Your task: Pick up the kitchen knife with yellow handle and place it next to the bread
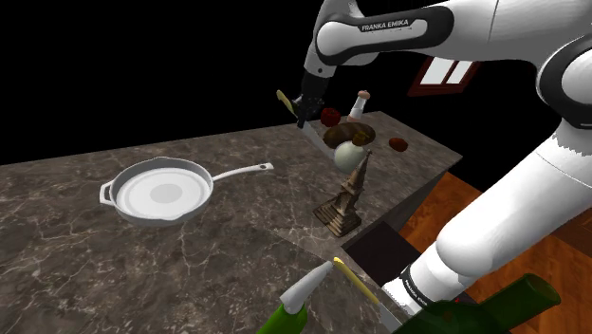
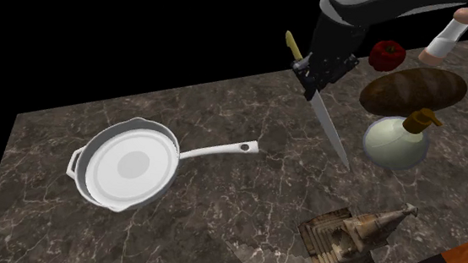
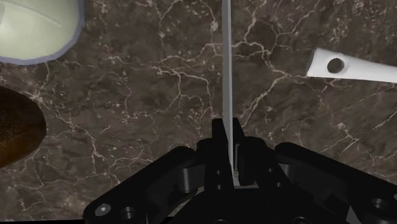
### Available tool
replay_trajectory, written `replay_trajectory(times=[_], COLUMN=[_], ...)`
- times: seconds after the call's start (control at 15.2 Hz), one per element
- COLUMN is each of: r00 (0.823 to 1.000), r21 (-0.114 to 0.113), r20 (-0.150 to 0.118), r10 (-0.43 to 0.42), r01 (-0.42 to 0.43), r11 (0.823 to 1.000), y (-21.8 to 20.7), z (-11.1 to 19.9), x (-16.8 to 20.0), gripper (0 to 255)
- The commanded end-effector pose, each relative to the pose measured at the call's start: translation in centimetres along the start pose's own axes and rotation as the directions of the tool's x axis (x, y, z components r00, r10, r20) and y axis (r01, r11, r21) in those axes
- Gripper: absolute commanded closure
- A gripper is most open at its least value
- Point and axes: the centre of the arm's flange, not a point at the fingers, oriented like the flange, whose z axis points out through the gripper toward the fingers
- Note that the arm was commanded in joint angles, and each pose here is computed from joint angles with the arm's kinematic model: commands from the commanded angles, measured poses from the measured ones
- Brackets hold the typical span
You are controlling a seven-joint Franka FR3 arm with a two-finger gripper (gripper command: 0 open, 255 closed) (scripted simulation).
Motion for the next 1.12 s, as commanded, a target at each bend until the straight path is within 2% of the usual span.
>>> replay_trajectory(times=[0.0, 1.06], r00=[1.000, 1.000], r21=[0.001, 0.001], r20=[0.000, 0.000], r10=[-0.001, -0.001], r01=[0.001, 0.001], r11=[1.000, 1.000], y=[2.4, 22.3], z=[0.0, -0.1], x=[-1.0, -8.0], gripper=[255, 255])
